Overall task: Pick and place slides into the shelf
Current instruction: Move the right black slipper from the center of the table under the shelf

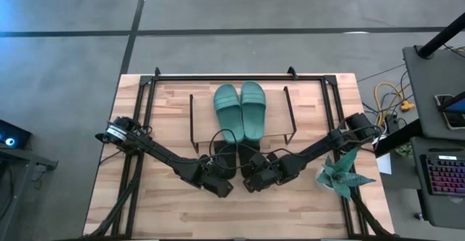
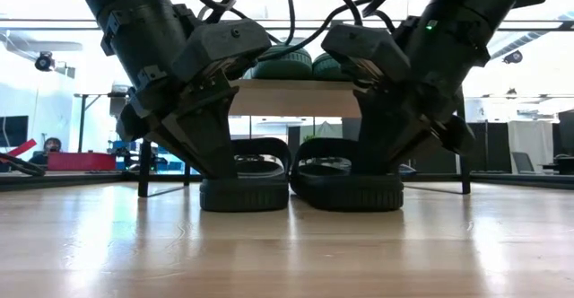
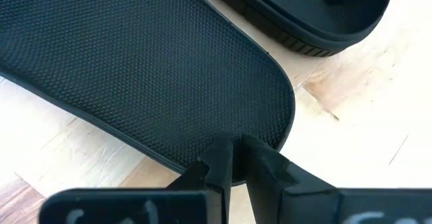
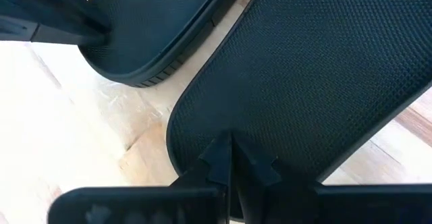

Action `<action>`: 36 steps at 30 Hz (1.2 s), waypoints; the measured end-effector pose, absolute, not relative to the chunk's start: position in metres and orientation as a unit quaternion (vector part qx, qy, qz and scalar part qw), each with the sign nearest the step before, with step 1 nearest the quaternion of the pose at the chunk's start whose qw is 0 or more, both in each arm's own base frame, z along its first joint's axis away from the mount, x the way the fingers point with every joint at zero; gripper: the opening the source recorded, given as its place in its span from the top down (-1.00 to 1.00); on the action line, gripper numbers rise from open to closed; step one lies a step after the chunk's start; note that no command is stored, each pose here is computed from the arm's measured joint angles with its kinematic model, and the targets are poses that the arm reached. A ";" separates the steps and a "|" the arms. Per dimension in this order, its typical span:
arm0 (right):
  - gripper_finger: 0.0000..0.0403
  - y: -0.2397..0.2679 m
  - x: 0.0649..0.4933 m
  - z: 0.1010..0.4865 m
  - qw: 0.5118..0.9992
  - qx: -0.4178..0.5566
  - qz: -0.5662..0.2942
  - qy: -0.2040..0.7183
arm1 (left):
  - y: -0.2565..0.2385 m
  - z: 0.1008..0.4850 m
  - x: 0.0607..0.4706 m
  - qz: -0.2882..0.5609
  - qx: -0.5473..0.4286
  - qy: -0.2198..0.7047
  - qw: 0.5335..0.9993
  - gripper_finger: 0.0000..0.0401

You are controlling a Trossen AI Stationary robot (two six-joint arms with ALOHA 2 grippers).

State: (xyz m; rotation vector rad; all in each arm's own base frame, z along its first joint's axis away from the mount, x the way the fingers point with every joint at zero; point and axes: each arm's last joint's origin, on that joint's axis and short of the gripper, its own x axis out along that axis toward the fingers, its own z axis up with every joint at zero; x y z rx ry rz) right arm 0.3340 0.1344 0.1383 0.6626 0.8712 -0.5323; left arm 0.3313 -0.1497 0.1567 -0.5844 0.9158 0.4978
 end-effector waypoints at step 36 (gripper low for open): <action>0.96 0.140 0.326 0.146 0.826 0.305 -0.261 0.395 | -0.150 0.157 0.332 0.232 -0.276 0.431 0.827 0.89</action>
